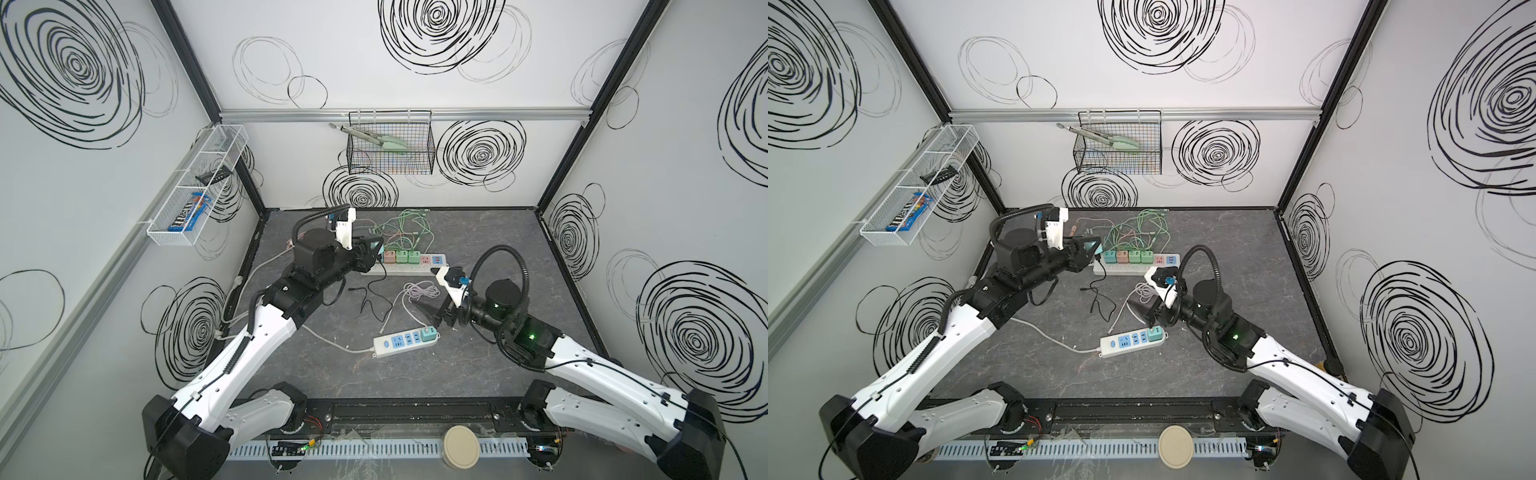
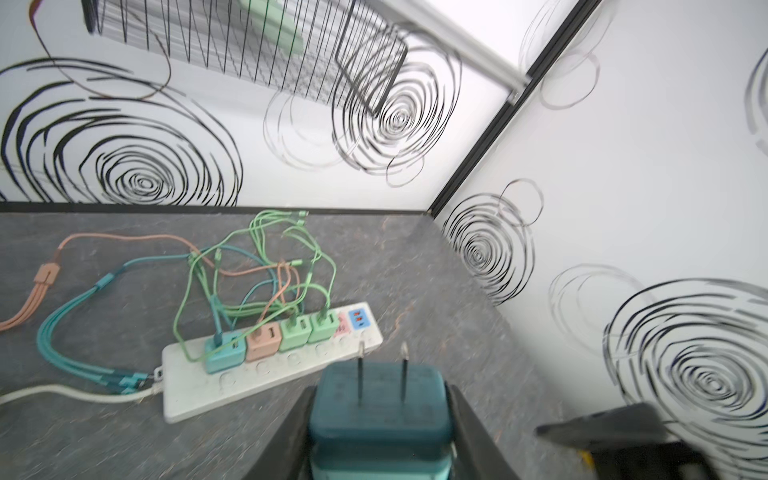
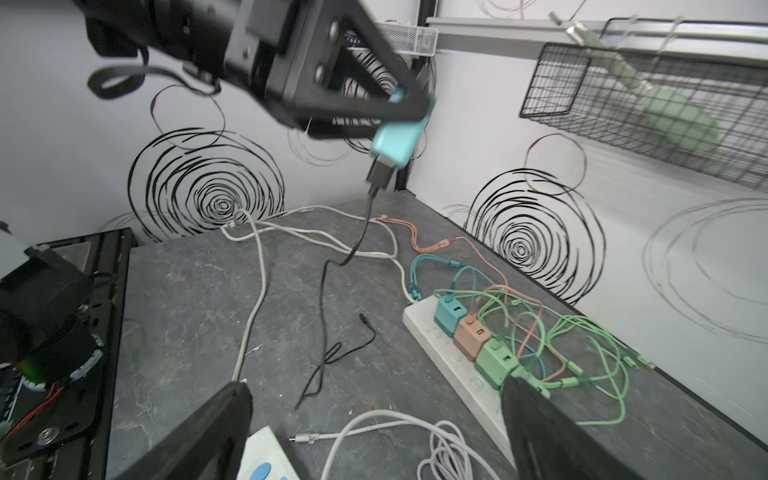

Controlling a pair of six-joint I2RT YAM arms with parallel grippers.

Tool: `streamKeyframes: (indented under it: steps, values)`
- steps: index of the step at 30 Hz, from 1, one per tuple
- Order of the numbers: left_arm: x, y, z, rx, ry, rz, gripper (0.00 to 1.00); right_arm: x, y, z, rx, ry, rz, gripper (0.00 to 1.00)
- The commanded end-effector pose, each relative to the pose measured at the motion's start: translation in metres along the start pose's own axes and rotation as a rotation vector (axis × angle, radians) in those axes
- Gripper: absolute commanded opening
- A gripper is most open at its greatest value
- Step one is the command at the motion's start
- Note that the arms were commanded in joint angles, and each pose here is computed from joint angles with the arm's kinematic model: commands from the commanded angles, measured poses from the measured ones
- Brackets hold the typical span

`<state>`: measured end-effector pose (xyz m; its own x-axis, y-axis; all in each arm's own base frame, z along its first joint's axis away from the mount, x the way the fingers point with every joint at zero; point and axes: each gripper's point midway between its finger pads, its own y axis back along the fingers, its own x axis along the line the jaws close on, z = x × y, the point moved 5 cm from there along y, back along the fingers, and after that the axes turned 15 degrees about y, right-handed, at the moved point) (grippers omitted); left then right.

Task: Insert the plug
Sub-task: 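Carry the charger toward the right gripper while the right gripper approaches it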

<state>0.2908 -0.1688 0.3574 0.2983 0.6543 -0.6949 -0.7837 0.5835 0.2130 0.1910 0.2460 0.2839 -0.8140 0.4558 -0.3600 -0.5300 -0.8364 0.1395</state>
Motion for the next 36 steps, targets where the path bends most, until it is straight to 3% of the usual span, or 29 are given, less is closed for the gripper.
streamKeyframes:
  steps: [1,6,10,14,18,23,28,32,36]
  values:
    - [-0.024,0.017,0.048,-0.228,0.158,-0.039,0.0,-0.003,-0.005,0.025,-0.082,0.045,-0.013,0.97]
    - [0.003,0.046,0.099,-0.466,0.401,0.25,0.0,-0.01,-0.006,0.033,-0.097,0.06,-0.049,0.97]
    - [0.041,0.051,0.081,-0.484,0.737,0.247,0.0,-0.008,-0.006,0.033,-0.098,0.057,-0.041,0.97]
    - [0.083,0.03,0.014,-0.28,1.128,0.211,0.0,0.0,-0.007,0.034,-0.135,-0.001,0.01,0.97]
    - [0.104,0.011,-0.036,-0.055,1.372,0.226,0.0,0.01,-0.015,0.035,-0.165,-0.097,0.069,0.97]
    - [0.108,0.009,-0.045,-0.047,1.414,0.221,0.0,0.019,-0.033,0.029,-0.135,-0.21,0.135,0.97]
    - [0.112,0.014,-0.044,-0.084,1.426,0.233,0.0,0.037,-0.043,0.037,-0.146,-0.201,0.231,1.0]
    - [0.114,0.014,-0.046,-0.067,1.446,0.222,0.0,0.054,-0.047,0.044,-0.183,-0.181,0.347,0.98]
    - [0.112,0.014,-0.044,-0.063,1.446,0.21,0.0,0.064,-0.067,0.042,-0.143,-0.243,0.369,0.92]
